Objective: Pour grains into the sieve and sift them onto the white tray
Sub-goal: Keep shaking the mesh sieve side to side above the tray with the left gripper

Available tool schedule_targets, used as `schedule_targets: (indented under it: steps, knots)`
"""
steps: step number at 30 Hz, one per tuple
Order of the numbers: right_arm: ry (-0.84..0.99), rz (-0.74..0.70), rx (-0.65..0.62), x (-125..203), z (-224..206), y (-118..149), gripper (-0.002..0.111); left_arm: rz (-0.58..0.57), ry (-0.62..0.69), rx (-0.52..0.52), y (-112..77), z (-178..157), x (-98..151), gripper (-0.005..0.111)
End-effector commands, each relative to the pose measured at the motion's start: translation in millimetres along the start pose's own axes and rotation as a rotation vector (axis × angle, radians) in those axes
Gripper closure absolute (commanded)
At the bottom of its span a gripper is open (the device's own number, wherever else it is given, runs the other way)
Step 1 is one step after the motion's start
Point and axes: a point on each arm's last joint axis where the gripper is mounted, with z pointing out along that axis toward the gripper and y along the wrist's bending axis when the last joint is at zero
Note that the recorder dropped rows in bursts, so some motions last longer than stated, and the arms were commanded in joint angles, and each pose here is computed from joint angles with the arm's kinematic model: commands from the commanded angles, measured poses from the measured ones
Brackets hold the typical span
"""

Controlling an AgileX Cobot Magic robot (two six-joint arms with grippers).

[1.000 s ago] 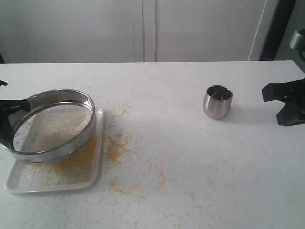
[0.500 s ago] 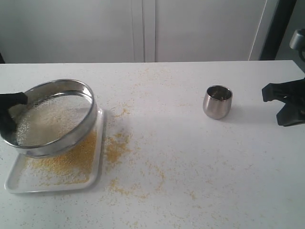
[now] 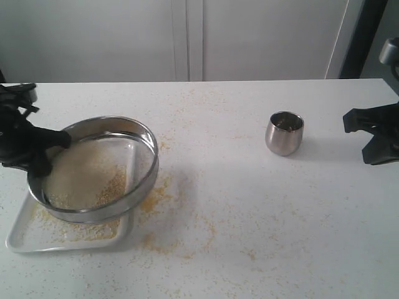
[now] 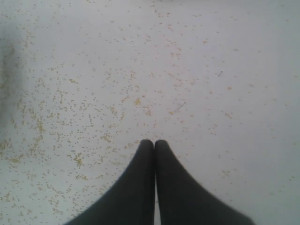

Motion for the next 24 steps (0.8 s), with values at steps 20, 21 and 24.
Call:
schedule_targets:
  steps: [20, 21, 24]
  knots:
    - [-0.013, -0.002, 0.004, -1, -2, -1, 0.108, -0.235, -0.005, -0.023, 39.4, -4, -3, 0.107]
    - [-0.013, -0.002, 0.004, -1, -2, -1, 0.108, -0.261, 0.010, 0.004, 37.6, -3, -2, 0.107]
    - [-0.013, -0.002, 0.004, -1, -2, -1, 0.108, -0.135, 0.028, 0.140, 6.9, -3, -1, 0.107]
